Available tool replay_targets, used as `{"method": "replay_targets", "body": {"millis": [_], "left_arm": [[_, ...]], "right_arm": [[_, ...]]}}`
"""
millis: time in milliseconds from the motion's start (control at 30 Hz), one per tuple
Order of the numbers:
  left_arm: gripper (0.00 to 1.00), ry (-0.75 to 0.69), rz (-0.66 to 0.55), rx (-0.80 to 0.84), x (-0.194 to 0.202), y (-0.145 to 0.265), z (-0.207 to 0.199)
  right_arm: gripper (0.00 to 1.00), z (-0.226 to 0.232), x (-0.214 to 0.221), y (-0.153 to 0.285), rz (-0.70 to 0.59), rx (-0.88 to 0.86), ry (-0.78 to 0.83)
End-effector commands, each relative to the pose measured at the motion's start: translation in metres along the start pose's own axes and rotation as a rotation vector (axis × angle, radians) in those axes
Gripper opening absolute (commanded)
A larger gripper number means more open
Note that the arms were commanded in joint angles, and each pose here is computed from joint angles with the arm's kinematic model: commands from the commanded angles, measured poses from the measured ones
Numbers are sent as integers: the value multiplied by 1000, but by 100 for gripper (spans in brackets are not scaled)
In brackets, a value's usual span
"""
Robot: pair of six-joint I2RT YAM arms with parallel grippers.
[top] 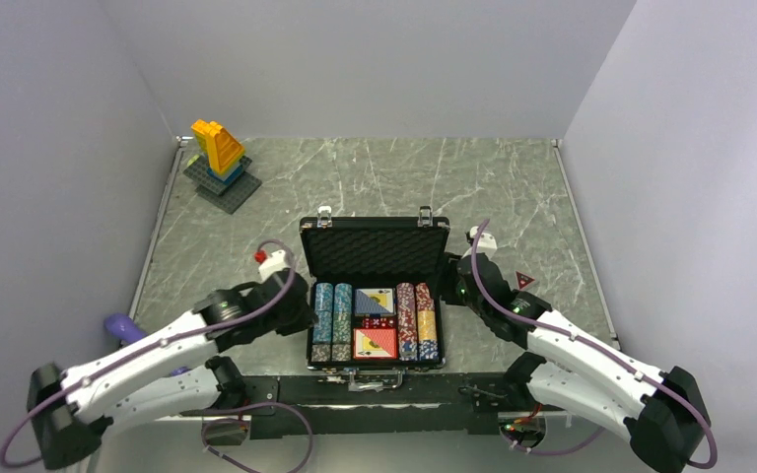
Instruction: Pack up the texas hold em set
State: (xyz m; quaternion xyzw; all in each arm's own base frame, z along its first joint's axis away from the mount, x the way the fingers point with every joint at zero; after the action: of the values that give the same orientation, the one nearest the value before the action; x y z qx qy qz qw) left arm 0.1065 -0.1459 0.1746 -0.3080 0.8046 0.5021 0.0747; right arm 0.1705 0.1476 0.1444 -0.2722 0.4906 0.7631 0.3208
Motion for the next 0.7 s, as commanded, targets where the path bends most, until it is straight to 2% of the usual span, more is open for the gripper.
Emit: {"method": "replay_targets", "body": {"millis": [0,300,667], "left_arm": [[0,63,-20,32,4,-17,-38],[0,-36,15,71,17,-46,-85],[0,-149,64,7,29,-68,-92]], "right_arm": [[54,5,-7,4,-44,-37,-44],[54,2,-7,8,-56,-37,-44],[54,5,-6,3,-47,-53,-38]]}}
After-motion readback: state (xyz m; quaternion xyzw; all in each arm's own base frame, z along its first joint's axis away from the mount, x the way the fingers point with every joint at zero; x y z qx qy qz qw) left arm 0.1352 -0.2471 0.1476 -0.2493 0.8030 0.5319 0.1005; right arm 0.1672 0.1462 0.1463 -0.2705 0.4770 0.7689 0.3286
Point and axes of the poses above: each gripper's point midway between its finger pads, its own y axis back along the fingers, its own z axis along the line the jaws close on, x = y × z, the point moved 7 cm from there along y, back along the fingers, and after that the axes turned 3 degrees about y, right-handed, at the moved point
